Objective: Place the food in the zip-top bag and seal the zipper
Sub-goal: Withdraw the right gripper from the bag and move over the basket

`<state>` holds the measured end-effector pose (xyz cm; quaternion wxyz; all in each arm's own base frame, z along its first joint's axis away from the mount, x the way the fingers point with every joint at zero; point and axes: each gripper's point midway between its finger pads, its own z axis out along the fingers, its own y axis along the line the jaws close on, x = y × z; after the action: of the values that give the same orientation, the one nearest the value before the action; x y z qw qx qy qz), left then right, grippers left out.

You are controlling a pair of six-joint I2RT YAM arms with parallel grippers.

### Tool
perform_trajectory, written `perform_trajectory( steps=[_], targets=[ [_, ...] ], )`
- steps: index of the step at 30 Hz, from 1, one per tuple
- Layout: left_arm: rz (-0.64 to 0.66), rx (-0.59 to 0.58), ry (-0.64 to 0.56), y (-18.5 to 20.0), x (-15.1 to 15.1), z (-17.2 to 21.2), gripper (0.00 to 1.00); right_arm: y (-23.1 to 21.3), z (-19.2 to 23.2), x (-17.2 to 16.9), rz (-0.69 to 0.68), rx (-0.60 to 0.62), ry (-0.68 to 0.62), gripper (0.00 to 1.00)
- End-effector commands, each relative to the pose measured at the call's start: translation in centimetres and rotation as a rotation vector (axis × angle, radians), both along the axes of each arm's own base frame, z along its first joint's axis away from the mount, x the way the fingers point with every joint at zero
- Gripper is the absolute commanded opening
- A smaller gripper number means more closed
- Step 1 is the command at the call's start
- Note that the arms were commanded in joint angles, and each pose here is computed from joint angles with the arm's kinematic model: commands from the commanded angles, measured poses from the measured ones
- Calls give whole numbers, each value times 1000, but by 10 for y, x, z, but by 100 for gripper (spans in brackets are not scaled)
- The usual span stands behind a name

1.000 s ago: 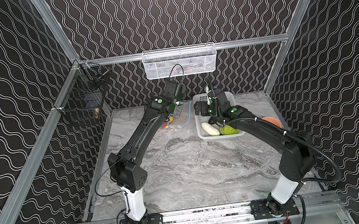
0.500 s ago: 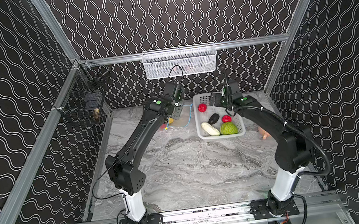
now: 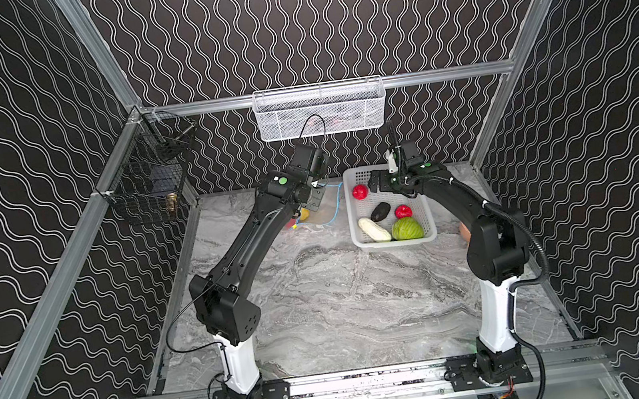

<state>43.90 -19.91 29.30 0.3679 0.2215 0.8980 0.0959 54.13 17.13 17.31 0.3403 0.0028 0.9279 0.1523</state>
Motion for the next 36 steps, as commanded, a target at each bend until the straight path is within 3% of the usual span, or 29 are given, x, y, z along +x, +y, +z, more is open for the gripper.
perform_trajectory(
  steps=[1, 24, 32, 36],
  targets=[
    [4, 2, -1, 1, 0, 0, 0, 4, -3, 3, 50, -9, -17, 99],
    [7, 12, 21, -3, 5, -9, 0, 17, -22, 54, 108, -28, -116, 95],
    [13, 11, 14, -1, 4, -9, 0, 26, -31, 62, 132, 18, -150, 90],
    [21, 19, 9, 0, 6, -8, 0, 25, -41, 69, 114, 21, -129, 81]
  ],
)
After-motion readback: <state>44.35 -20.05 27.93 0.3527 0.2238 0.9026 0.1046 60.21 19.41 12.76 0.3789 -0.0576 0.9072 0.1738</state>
